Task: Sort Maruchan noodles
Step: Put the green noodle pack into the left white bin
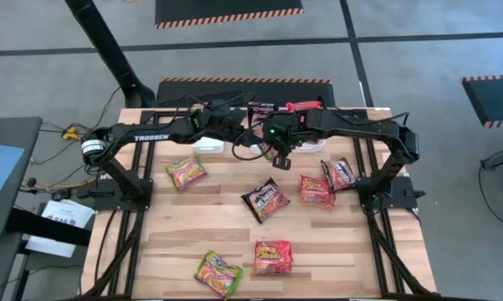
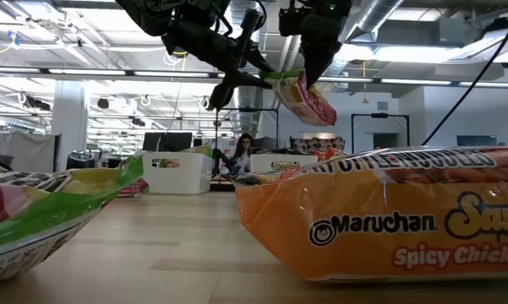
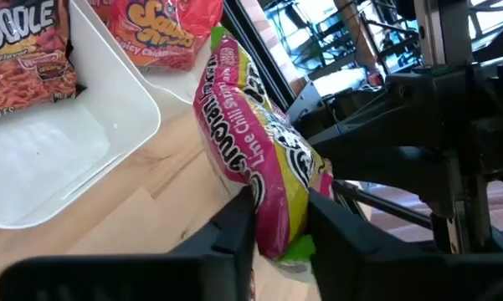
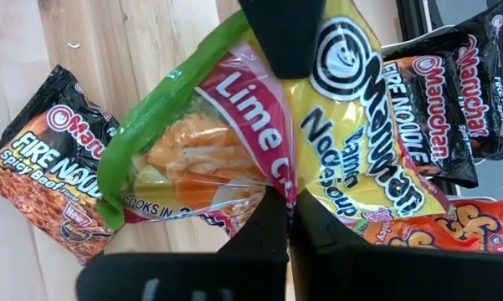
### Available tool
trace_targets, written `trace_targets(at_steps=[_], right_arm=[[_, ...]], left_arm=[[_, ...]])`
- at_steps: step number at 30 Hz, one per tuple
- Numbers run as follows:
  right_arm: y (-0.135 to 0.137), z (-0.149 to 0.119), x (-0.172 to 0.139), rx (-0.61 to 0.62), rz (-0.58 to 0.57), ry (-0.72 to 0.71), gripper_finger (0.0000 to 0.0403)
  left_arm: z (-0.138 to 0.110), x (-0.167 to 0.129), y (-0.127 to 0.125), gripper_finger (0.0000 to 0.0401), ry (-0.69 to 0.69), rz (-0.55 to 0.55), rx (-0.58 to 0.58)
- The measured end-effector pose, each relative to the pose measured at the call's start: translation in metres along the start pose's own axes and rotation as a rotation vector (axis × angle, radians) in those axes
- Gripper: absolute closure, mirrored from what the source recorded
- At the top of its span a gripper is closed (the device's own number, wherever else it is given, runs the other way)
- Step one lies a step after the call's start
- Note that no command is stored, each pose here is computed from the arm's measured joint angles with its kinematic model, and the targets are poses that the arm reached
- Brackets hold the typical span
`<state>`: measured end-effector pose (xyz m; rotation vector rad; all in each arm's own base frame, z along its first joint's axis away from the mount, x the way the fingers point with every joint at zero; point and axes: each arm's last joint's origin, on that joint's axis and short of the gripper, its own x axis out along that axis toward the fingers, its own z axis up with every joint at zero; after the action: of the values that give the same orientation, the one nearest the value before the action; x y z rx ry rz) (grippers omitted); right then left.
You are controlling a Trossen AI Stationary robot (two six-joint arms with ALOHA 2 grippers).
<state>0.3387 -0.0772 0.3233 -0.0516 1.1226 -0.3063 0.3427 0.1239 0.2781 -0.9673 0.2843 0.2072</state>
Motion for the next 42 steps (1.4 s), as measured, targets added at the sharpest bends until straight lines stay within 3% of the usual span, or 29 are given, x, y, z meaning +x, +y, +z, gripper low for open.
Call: trace_targets(at_steps=[7,14,22,27,32,42], right_arm=[[0.0,-0.001,0.0,-0.004,-0.002,0.012,0.0359],[-0.001,-0.001,0.0,-0.002,-0.005,0.008,0.028],[-0.001,-0.004,-0.007,0.022,-0.004,0.019,0.0213],[-0.002,-0.004,-0.011,0.023,-0.004,0.021,0.0202],[-0.007,-0.001,-0.016,0.035,-0.009,0.0,0.0207],[-0.015,0.0,-0.015,0.058,-0.02,-0.014,0.0207]], left_arm=[[0.0,0.0,-0.001,0.0392,0.003,-0.012,0.037],[-0.002,0.0,-0.001,0.0401,0.044,-0.014,0.113],[-0.001,-0.011,0.021,0.0401,0.135,0.132,0.165],[0.006,-0.028,0.022,0.0401,0.127,0.199,0.283],[0.014,-0.051,0.013,0.0401,0.109,0.198,0.445],[0.029,-0.117,0.011,0.0401,0.1,0.384,0.728]])
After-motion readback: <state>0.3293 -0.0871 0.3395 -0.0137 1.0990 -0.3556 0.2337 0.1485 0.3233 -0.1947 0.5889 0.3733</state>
